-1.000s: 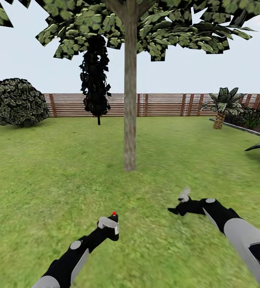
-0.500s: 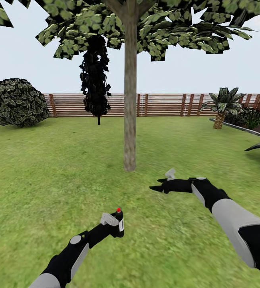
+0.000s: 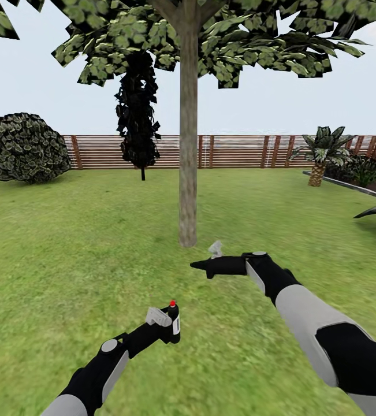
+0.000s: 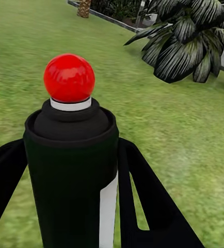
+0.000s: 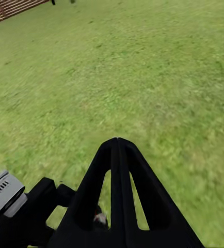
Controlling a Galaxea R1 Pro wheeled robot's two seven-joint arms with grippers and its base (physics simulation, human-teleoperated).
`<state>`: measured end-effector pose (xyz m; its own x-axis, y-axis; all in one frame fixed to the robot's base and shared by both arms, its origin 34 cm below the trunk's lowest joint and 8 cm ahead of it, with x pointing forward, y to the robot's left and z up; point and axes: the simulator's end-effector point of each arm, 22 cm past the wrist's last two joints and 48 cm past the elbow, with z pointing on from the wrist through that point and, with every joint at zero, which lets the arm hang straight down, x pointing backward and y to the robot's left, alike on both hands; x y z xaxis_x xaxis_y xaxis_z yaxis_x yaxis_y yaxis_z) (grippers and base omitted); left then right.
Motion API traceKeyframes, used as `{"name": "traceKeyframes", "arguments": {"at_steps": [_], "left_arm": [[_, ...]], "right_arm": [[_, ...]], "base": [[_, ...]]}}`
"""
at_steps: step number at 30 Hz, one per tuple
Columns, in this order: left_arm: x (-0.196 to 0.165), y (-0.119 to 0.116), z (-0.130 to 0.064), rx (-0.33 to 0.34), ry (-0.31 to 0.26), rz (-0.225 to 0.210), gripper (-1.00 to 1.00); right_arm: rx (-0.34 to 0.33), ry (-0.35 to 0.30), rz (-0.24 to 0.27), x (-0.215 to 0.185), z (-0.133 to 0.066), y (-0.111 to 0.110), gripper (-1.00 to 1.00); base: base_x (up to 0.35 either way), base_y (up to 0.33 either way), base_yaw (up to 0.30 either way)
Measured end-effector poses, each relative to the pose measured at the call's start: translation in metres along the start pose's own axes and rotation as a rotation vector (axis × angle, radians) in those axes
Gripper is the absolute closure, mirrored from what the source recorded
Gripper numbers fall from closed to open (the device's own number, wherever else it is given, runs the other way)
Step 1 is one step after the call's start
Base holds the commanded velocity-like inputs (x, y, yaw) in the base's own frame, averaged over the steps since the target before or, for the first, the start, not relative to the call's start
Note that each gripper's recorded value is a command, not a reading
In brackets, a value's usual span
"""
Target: In the garden, pick up the pesticide atomizer on the floor and spray pesticide onto both trees until each tree trunk is fully covered.
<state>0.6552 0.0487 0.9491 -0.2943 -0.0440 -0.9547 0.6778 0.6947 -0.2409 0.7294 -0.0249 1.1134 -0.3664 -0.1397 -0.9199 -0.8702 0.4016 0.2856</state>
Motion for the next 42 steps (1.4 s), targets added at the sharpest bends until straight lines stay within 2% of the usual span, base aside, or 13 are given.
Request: {"name": "traceKeyframes", "arguments": {"at_steps": [7,10,14,23,38,42], "left_arm": [[0.0,-0.001,0.0,0.001,0.002,-0.001,1.0],[0.0,-0.001,0.001,0.001,0.0,-0.002,1.0],[0.0,-0.002,0.001,0.002,0.0,-0.003,1.0],[-0.001,-0.002,0.002,0.001,-0.002,-0.004,1.0],[-0.001,-0.002,0.002,0.0,-0.003,-0.004,1.0],[-0.02,0.0,0.002,-0.006,-0.058,-0.033,1.0]], "right_arm": [[-0.049,0.013,-0.006,0.0,0.024,0.024,1.0],[-0.06,0.077,-0.036,0.016,0.032,0.031,1.0],[-0.068,0.105,-0.04,0.025,0.037,0.035,1.0],[-0.086,0.131,-0.008,0.042,0.047,0.043,1.0],[-0.086,0.142,0.009,0.049,0.05,0.044,1.0],[-0.082,0.15,0.023,0.056,0.049,0.043,1.0]], "base": [[0.0,0.0,0.0],[0.0,0.0,0.0],[0.0,0.0,0.0],[0.0,0.0,0.0],[0.0,0.0,0.0],[0.0,0.0,0.0]]}}
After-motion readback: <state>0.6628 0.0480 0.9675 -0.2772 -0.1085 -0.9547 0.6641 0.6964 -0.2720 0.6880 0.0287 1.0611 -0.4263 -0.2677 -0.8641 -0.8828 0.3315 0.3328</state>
